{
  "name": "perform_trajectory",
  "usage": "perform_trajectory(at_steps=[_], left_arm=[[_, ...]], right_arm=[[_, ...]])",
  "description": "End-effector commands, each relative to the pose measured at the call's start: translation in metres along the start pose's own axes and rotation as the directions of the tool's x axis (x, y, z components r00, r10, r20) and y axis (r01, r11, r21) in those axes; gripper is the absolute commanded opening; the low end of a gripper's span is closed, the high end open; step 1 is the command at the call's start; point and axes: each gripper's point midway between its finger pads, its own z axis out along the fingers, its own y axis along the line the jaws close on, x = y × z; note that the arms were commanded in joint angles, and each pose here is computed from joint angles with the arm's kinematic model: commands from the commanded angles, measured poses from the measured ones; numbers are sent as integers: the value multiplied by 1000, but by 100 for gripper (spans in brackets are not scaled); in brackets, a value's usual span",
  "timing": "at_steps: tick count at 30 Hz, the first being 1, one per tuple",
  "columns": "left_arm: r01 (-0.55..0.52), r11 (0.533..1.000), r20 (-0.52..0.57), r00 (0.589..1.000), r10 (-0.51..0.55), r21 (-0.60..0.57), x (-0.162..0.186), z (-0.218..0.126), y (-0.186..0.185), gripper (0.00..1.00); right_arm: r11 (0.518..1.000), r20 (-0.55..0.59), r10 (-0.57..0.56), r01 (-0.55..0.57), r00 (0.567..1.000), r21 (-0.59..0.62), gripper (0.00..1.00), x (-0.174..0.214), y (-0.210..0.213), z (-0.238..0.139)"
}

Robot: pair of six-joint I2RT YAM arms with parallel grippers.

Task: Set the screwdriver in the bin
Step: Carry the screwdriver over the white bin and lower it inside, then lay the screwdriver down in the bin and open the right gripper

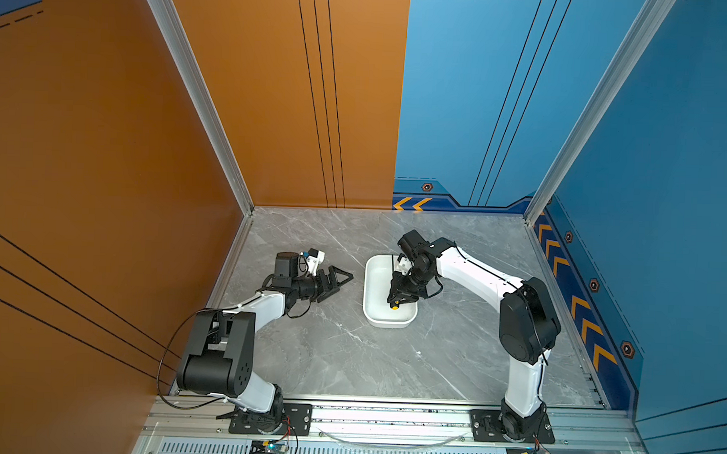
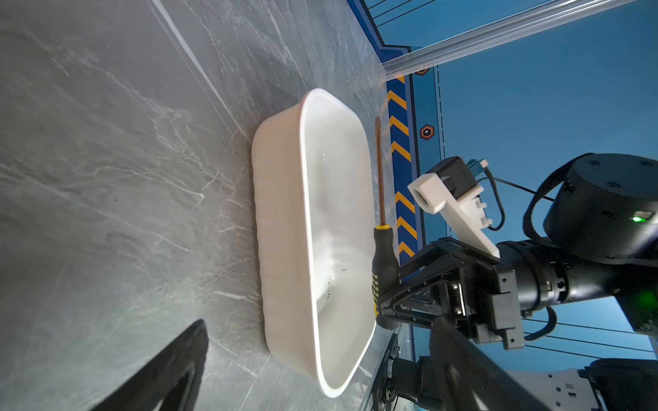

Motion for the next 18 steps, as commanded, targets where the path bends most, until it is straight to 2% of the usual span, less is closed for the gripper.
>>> perform_trajectory(at_steps=[1, 16, 18], left_arm=[[7, 1000, 7, 1000, -7, -3, 1, -2, 4, 98], [17, 1000, 0, 1000, -17, -5, 2, 0, 9, 98], [16, 1000, 0, 1000, -16, -5, 2, 0, 9, 98]], right_arm=[[999, -10, 0, 0, 1000, 49, 0, 0, -10, 11], [995, -48, 9, -4, 999, 97, 0, -2, -20, 35], [993, -74, 21, -12, 997, 117, 0, 0, -26, 47]])
